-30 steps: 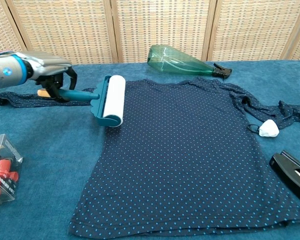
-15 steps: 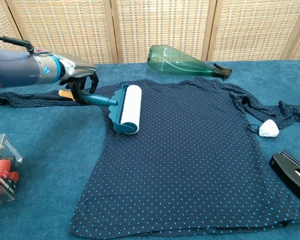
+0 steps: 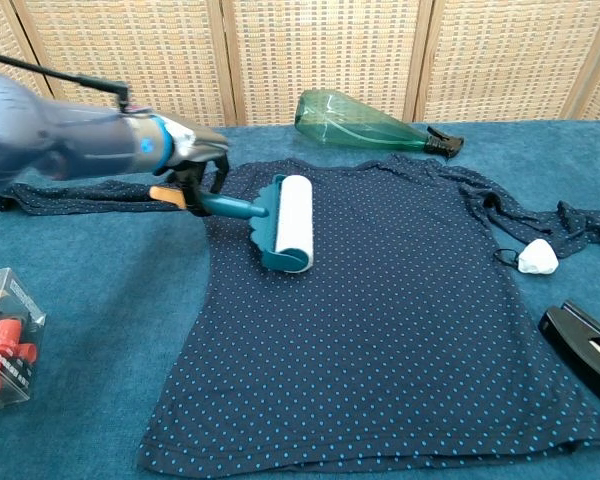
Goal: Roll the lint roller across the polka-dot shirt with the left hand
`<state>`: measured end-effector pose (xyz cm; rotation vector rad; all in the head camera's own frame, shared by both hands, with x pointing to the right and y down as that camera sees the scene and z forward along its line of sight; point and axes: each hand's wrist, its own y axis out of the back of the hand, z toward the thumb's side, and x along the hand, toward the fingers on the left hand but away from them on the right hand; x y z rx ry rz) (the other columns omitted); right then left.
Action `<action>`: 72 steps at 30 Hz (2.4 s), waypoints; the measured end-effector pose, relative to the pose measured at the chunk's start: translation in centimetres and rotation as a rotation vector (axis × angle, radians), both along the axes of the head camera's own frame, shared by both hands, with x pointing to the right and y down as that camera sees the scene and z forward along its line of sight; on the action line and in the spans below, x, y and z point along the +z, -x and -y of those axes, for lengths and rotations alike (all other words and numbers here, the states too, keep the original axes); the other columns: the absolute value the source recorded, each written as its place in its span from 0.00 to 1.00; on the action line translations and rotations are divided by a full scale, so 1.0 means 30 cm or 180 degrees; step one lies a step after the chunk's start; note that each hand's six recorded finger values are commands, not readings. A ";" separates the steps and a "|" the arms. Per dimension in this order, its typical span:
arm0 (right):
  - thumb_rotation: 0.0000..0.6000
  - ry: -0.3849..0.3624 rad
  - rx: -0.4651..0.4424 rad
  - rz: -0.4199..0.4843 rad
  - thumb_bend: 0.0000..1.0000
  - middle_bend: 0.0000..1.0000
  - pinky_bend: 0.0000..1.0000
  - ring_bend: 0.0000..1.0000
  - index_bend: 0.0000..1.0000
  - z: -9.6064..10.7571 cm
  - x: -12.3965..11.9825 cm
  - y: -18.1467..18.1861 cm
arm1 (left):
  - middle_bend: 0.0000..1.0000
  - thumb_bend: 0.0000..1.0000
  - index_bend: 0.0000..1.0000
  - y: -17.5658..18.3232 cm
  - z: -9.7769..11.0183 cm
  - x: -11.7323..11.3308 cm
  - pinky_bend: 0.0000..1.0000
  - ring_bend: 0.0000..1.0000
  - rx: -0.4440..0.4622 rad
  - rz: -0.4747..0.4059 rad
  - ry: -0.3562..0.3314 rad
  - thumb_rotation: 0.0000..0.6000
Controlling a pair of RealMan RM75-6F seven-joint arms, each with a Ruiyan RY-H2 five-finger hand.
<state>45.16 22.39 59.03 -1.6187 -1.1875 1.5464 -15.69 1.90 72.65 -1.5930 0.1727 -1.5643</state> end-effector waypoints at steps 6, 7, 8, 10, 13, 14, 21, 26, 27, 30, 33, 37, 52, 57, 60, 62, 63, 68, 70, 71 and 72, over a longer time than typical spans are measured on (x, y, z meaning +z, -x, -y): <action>1.00 0.0055 -0.0029 0.0083 0.11 0.00 0.00 0.00 0.00 -0.009 0.009 0.015 | 0.85 0.45 0.87 -0.151 -0.020 0.002 0.71 0.73 0.0078 0.0051 0.0024 1.00; 1.00 0.0072 -0.0028 0.0099 0.11 0.00 0.00 0.00 0.00 -0.011 0.012 0.016 | 0.85 0.45 0.87 -0.171 -0.023 0.003 0.71 0.73 0.0090 0.0058 0.0023 1.00; 1.00 0.0079 -0.0026 0.0108 0.11 0.00 0.00 0.00 0.00 -0.012 0.013 0.016 | 0.85 0.45 0.87 -0.197 -0.026 0.004 0.71 0.73 0.0100 0.0070 0.0021 1.00; 1.00 0.0077 -0.0016 0.0121 0.11 0.00 0.00 0.00 0.00 -0.010 0.013 0.013 | 0.85 0.45 0.87 -0.238 -0.032 0.006 0.71 0.73 0.0113 0.0079 0.0019 1.00; 1.00 0.0057 -0.0008 0.0123 0.11 0.00 0.00 0.00 0.00 -0.006 0.008 0.008 | 0.85 0.45 0.87 -0.296 -0.040 0.008 0.71 0.73 0.0125 0.0080 0.0019 1.00; 1.00 0.0055 -0.0005 0.0126 0.11 0.00 0.00 0.00 0.00 -0.005 0.007 0.007 | 0.85 0.45 0.87 -0.309 -0.042 0.009 0.71 0.73 0.0136 0.0083 0.0014 1.00; 1.00 0.0028 -0.0002 0.0127 0.11 0.00 0.00 0.00 0.00 -0.003 -0.003 0.002 | 0.85 0.45 0.87 -0.363 -0.062 0.008 0.71 0.73 0.0194 0.0078 0.0014 1.00; 1.00 0.0015 -0.0022 0.0119 0.11 0.00 0.00 0.00 0.00 -0.005 -0.007 0.007 | 0.85 0.45 0.87 -0.317 -0.053 0.009 0.71 0.73 0.0163 0.0127 0.0001 1.00; 1.00 0.0014 -0.0028 0.0119 0.11 0.00 0.00 0.00 0.00 -0.006 -0.007 0.008 | 0.85 0.45 0.87 -0.304 -0.050 0.009 0.71 0.73 0.0151 0.0135 0.0001 1.00; 1.00 0.0010 -0.0051 0.0116 0.11 0.00 0.00 0.00 0.00 -0.007 -0.007 0.015 | 0.85 0.45 0.87 -0.253 -0.041 0.011 0.71 0.73 0.0104 0.0152 0.0010 1.00; 1.00 0.0012 -0.0086 0.0105 0.11 0.00 0.00 0.00 0.00 -0.011 -0.006 0.025 | 0.85 0.45 0.87 -0.179 -0.034 0.016 0.71 0.73 0.0061 0.0202 0.0017 1.00; 1.00 0.0010 -0.0127 0.0098 0.11 0.00 0.00 0.00 0.00 -0.016 -0.007 0.039 | 0.85 0.45 0.87 -0.077 -0.026 0.023 0.71 0.73 -0.0008 0.0251 0.0021 1.00; 1.00 0.0033 -0.0217 0.0084 0.11 0.00 0.00 0.00 0.00 -0.026 0.001 0.071 | 0.85 0.45 0.87 0.250 0.002 0.029 0.71 0.73 -0.0279 0.0397 0.0023 1.00; 1.00 0.0050 -0.0229 0.0091 0.11 0.00 0.00 0.00 0.00 -0.027 0.007 0.077 | 0.85 0.45 0.87 0.243 0.001 0.030 0.71 0.73 -0.0273 0.0365 0.0036 1.00; 1.00 0.0055 -0.0228 0.0097 0.11 0.00 0.00 0.00 0.00 -0.027 0.008 0.077 | 0.85 0.45 0.87 0.210 -0.002 0.028 0.71 0.73 -0.0238 0.0328 0.0025 1.00; 1.00 0.0053 -0.0224 0.0100 0.11 0.00 0.00 0.00 0.00 -0.026 0.008 0.076 | 0.85 0.45 0.87 0.187 -0.003 0.027 0.71 0.73 -0.0218 0.0311 0.0020 1.00; 1.00 0.0051 -0.0220 0.0103 0.11 0.00 0.00 0.00 0.00 -0.025 0.007 0.075 | 0.85 0.45 0.87 0.171 -0.004 0.026 0.71 0.73 -0.0207 0.0301 0.0019 1.00; 1.00 0.0035 -0.0182 0.0108 0.11 0.00 0.00 0.00 0.00 -0.020 0.003 0.062 | 0.85 0.45 0.87 0.083 -0.009 0.022 0.71 0.73 -0.0150 0.0253 0.0034 1.00; 1.00 0.0032 -0.0168 0.0115 0.11 0.00 0.00 0.00 0.00 -0.019 0.002 0.057 | 0.85 0.45 0.87 0.029 -0.011 0.016 0.71 0.73 -0.0075 0.0235 0.0014 1.00; 1.00 0.0037 -0.0163 0.0117 0.11 0.00 0.00 0.00 0.00 -0.018 0.003 0.055 | 0.85 0.45 0.87 0.004 -0.014 0.014 0.71 0.73 -0.0048 0.0218 0.0010 1.00; 1.00 0.0043 -0.0159 0.0119 0.11 0.00 0.00 0.00 0.00 -0.018 0.004 0.054 | 0.85 0.45 0.87 -0.031 -0.017 0.011 0.71 0.73 -0.0024 0.0190 0.0004 1.00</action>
